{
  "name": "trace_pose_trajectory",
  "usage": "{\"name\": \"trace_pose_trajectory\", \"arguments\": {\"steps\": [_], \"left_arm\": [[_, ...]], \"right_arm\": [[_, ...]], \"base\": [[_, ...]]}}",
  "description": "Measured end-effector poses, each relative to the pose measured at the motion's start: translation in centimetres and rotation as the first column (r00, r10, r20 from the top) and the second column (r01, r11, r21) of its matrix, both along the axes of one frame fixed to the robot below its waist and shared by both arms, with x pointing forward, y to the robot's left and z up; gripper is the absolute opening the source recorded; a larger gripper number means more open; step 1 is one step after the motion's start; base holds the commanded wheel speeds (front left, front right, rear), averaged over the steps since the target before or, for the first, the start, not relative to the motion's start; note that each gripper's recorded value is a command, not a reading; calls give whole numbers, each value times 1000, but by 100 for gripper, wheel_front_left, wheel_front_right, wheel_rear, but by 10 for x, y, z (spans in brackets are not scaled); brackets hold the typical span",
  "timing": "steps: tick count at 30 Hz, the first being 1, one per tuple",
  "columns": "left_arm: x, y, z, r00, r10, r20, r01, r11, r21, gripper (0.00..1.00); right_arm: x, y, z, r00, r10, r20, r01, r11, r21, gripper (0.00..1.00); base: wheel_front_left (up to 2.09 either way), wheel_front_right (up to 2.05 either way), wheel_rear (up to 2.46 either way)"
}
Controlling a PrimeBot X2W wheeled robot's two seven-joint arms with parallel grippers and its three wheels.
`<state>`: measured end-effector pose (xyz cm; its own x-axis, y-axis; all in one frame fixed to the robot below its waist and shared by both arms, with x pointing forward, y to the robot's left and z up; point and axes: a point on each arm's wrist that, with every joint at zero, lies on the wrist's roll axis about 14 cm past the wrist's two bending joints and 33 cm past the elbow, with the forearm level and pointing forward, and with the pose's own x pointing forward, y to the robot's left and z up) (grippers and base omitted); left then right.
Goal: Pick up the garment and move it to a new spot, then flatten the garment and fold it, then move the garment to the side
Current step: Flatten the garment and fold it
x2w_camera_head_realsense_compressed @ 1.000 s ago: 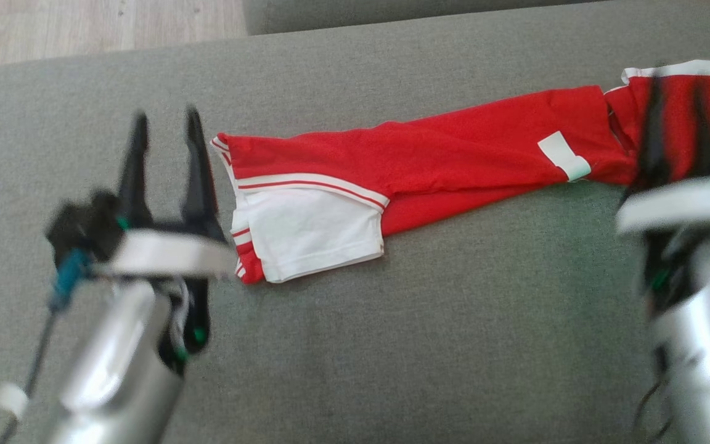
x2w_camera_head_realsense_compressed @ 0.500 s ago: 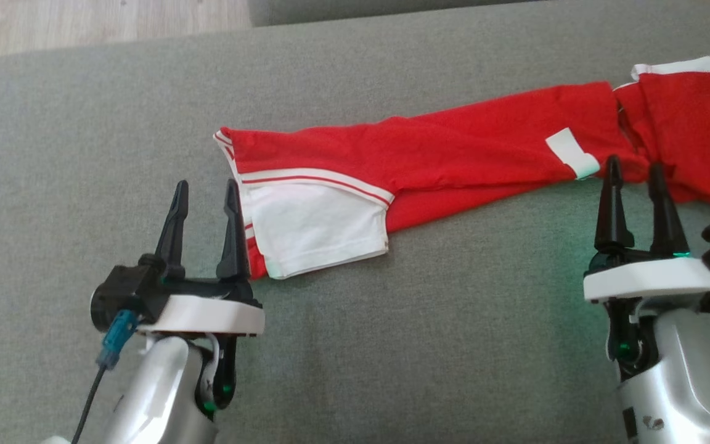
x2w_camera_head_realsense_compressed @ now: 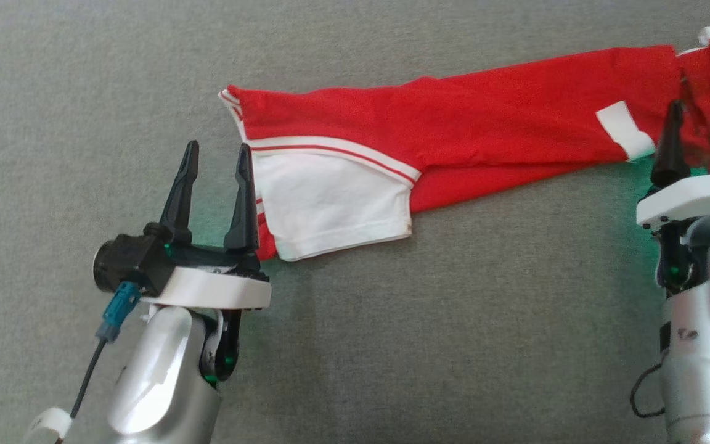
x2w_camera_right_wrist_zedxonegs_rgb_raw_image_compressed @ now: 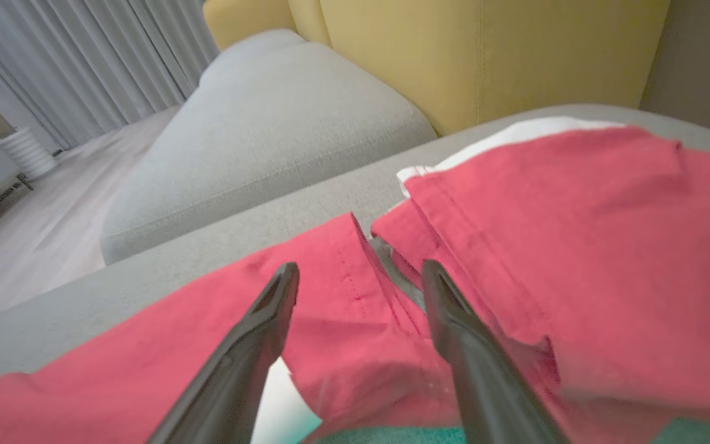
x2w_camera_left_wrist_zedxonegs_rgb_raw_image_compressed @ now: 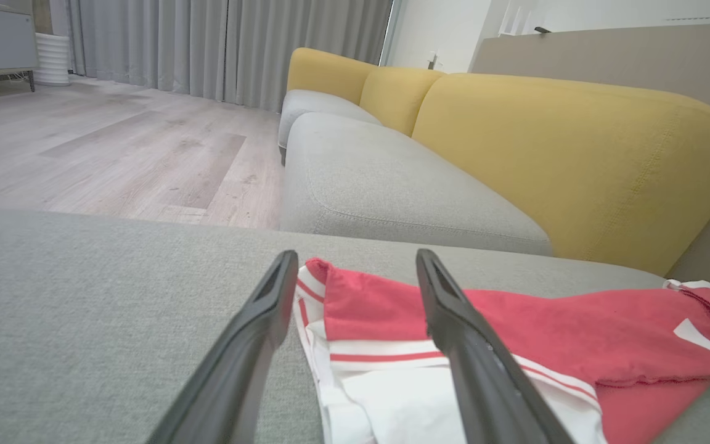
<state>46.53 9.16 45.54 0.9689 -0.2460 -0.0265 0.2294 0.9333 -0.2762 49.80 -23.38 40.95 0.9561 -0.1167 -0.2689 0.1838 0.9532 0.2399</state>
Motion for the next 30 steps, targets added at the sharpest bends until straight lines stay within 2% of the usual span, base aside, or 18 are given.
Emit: {"name": "trace_pose_trajectory", "arguments": {"steps": [4,14,15,16,17,22,28,30], "left_arm": [[0,6,-8,1000,10,-19,-10,1000,6,100],[2,5,-16,999,5,-35,-5,1000,12,100],[3,5,-16,999,3,-35,-3,1000,12,100],[4,4,-15,999,1,-32,0,1000,13,100],[6,3,-13,1000,-2,-25,2,1000,15,100],[11,-1,-3,1000,-9,6,9,1000,13,100],[8,-14,14,998,-48,44,47,999,4,100],[5,-18,17,997,-57,52,56,998,8,100]], "right_arm": [[3,0,-27,994,-6,-107,6,1000,8,100],[8,-5,-52,978,-14,-208,14,1000,1,100],[10,-4,-51,977,-6,-212,6,1000,-1,77],[12,-3,-50,977,0,-213,0,1000,-3,8],[13,-2,-49,977,6,-212,-7,1000,-7,0],[11,-2,-41,983,14,-185,-18,1000,-17,0],[8,-10,-8,997,-4,-80,3,1000,-13,0],[2,-22,4,999,-12,-50,10,999,-50,0]], "base": [[0,0,0],[0,0,0],[0,0,0],[0,0,0],[0,0,0],[0,0,0],[0,0,0],[0,0,0]]}}
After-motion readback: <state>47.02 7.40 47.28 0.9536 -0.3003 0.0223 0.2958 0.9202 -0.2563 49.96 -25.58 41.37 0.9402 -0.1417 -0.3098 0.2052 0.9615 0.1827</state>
